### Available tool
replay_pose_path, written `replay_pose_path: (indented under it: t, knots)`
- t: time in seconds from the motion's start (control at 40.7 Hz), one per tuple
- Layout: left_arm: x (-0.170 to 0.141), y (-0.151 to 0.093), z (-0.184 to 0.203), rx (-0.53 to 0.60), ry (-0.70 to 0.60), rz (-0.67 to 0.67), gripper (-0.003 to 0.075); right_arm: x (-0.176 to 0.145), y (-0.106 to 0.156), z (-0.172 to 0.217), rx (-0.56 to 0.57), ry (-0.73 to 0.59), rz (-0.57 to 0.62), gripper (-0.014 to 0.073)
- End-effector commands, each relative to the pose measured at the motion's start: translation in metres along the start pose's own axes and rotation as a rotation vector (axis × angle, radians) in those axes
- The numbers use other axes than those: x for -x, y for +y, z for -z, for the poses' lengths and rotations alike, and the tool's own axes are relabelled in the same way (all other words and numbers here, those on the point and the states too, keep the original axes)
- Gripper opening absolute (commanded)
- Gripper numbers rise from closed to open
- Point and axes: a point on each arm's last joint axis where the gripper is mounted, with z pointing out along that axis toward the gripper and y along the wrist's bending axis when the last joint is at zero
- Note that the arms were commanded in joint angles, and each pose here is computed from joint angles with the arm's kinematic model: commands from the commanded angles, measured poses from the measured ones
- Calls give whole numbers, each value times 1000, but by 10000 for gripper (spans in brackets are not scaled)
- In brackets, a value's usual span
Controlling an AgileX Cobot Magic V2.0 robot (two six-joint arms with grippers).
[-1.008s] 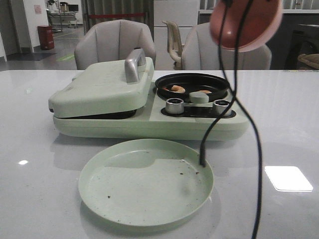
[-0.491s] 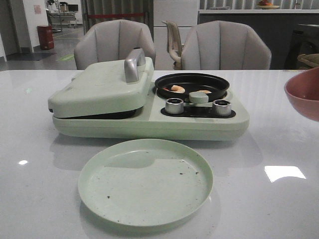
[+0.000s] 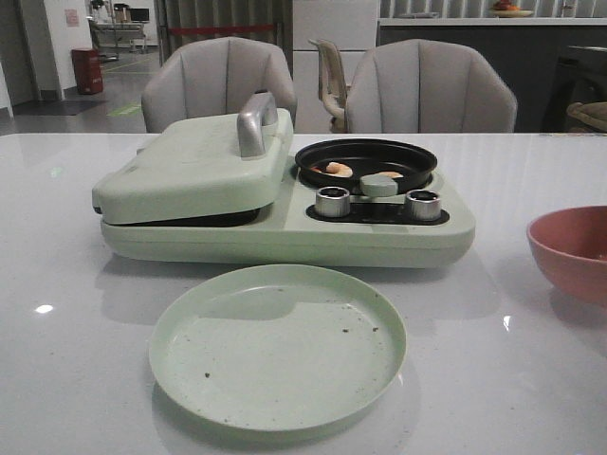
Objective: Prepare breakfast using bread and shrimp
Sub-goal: 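Return the pink bowl to the table with right gripper and release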
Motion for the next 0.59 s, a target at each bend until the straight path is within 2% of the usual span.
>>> replay_pose_path:
  t: [0.0,0.074,0.123,0.172,0.344,0.565]
  knots:
    - [11,-1,8,-8,-89,8,100,7,-1,21,7,-80,4,282]
    - [11,-1,8,-8,-84,8,100,7,-1,21,7,-81,4,414]
    - [11,-1,8,-8,-84,8,100,7,-1,22,8,-85,4,476]
    - [11,-1,8,-8,-84,8,100,7,0,26,8,-96,6,501]
    - [11,-1,8,-8,-84,8,100,5,12,60,23,-212,55,494]
    - [11,-1,8,-8,-84,8,100,-20,54,118,85,-377,212,494]
